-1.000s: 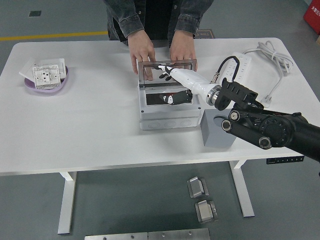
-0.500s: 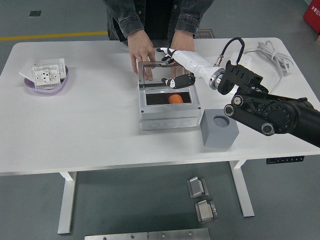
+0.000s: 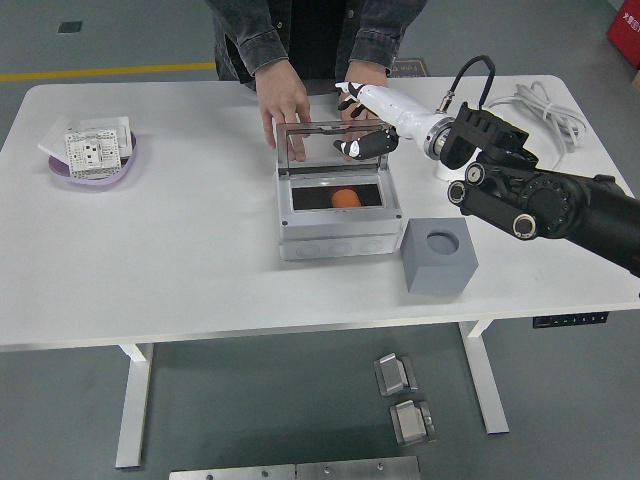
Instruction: Pick up the cylinder from the cube,place it in the box,flap close box
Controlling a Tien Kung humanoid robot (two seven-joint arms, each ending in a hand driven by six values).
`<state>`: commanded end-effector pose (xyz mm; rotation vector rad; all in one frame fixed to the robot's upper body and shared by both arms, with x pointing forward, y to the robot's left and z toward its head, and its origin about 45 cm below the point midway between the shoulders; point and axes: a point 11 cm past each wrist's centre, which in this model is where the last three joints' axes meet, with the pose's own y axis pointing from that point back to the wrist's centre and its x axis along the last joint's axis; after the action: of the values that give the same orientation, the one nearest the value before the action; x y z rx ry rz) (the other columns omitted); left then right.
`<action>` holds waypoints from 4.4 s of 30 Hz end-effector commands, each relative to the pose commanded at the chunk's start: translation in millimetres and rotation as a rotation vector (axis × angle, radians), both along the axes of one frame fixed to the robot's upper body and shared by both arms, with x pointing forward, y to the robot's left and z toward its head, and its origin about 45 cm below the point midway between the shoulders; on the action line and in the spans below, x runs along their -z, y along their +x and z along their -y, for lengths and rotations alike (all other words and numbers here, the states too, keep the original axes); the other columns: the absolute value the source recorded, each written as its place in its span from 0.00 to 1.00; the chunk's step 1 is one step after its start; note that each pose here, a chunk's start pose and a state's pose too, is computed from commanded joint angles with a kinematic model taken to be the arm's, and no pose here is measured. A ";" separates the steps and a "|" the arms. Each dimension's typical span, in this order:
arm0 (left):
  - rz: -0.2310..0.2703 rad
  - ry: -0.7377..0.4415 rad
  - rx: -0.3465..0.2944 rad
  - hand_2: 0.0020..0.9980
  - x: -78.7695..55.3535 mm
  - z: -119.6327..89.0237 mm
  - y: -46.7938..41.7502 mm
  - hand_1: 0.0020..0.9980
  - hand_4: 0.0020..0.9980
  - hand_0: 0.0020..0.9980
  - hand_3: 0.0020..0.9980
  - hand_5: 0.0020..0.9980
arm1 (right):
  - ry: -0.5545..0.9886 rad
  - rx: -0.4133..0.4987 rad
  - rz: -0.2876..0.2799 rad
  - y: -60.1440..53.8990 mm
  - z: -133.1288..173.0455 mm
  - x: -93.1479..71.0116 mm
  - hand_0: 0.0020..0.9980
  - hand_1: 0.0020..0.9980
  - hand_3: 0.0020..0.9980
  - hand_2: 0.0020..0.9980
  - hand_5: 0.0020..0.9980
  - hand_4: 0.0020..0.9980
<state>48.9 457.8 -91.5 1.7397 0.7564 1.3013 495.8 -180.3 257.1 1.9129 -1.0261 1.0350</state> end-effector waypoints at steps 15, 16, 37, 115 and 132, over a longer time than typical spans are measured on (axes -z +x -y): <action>0.000 -0.001 0.004 0.57 0.1 0.5 0.8 0.58 0.70 0.62 0.66 0.27 | 0.004 -0.010 -0.011 -11.0 3.1 12.4 0.86 0.71 0.92 0.78 0.28 0.71; 0.000 0.000 0.004 0.57 0.0 0.4 0.8 0.58 0.70 0.62 0.66 0.27 | -0.001 -0.021 -0.005 -13.1 1.3 11.5 0.86 0.71 0.92 0.78 0.28 0.71; -0.003 -0.002 -0.018 0.57 1.1 0.5 -6.7 0.58 0.70 0.62 0.66 0.27 | -0.032 -0.167 -0.024 -71.1 -27.4 30.6 0.81 0.70 0.92 0.77 0.32 0.71; 0.073 -0.039 -0.086 0.57 1.1 6.4 6.4 0.58 0.70 0.62 0.66 0.28 | 1.572 0.443 -0.163 -154.7 163.4 56.4 0.74 0.69 0.71 0.73 0.46 0.75; 0.208 -0.128 -0.147 0.60 2.4 -4.3 -14.1 0.66 0.69 0.62 0.64 0.27 | 1.636 0.404 -0.172 -154.4 167.1 47.0 0.75 0.69 0.71 0.73 0.50 0.78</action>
<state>34.8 462.0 -93.9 1.4439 0.8398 1.4726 341.4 -347.4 210.1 2.5664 -2.3788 -0.5148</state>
